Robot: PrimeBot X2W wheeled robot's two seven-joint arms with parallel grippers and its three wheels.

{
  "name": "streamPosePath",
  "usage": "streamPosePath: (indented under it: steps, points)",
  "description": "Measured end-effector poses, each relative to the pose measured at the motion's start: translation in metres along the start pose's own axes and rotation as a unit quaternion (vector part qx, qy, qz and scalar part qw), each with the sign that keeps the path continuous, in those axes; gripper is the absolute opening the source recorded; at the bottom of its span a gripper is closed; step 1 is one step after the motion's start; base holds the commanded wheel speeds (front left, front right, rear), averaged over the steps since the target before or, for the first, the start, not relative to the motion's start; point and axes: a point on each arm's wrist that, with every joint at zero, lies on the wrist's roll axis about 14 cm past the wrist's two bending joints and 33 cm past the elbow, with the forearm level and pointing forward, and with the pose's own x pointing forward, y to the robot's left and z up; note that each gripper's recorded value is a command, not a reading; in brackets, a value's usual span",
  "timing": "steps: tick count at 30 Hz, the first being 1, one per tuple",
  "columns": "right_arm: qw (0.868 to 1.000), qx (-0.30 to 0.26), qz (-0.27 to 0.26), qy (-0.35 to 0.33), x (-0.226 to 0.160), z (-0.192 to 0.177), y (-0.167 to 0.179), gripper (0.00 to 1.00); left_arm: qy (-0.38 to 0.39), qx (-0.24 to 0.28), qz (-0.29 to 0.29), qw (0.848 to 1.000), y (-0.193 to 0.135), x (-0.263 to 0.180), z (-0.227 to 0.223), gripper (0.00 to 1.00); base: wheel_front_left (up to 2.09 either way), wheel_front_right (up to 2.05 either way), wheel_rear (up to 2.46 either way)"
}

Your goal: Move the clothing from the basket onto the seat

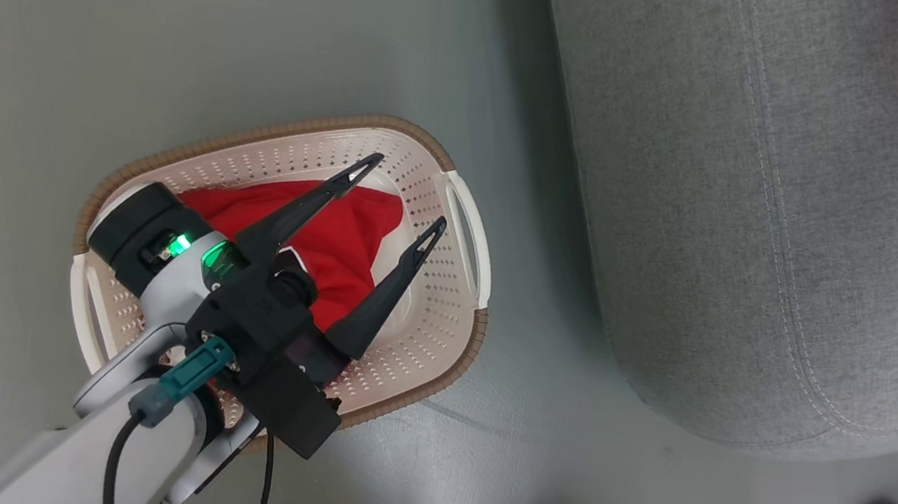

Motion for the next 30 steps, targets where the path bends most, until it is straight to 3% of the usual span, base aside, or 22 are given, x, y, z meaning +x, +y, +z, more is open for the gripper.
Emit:
streamPosePath:
  steps: [1, 3, 4, 5, 16, 30]
  points:
    - [1.000, 0.001, 0.000, 0.010, -0.002, -0.007, 0.001, 0.00, 0.002, -0.001, -0.001, 1.000, 0.000, 0.001, -0.002, 1.00, 0.00, 0.00, 0.00]
    - [1.000, 0.012, -0.005, 0.023, -0.006, -0.018, 0.001, 0.22, 0.004, -0.004, -0.006, 1.000, -0.003, 0.003, -0.005, 1.00, 0.00, 0.00, 0.00]
    - [0.999, 0.018, -0.008, 0.026, -0.008, -0.020, 0.000, 0.44, 0.006, -0.004, -0.009, 1.000, -0.004, 0.003, -0.006, 1.00, 0.00, 0.00, 0.00]
    - [0.999, 0.020, -0.010, 0.030, -0.010, -0.023, -0.001, 1.00, 0.007, -0.003, -0.010, 1.000, -0.005, 0.003, -0.006, 1.00, 0.00, 0.00, 0.00]
    - [0.998, 0.028, 0.009, 0.061, -0.047, -0.048, 0.013, 1.00, -0.009, 0.003, 0.002, 1.000, -0.007, 0.003, 0.011, 1.00, 0.00, 0.00, 0.00]
    - [0.998, 0.045, 0.043, 0.001, -0.089, -0.006, 0.031, 1.00, -0.055, 0.002, 0.062, 0.997, -0.005, -0.015, 0.051, 1.00, 0.00, 0.00, 0.00]
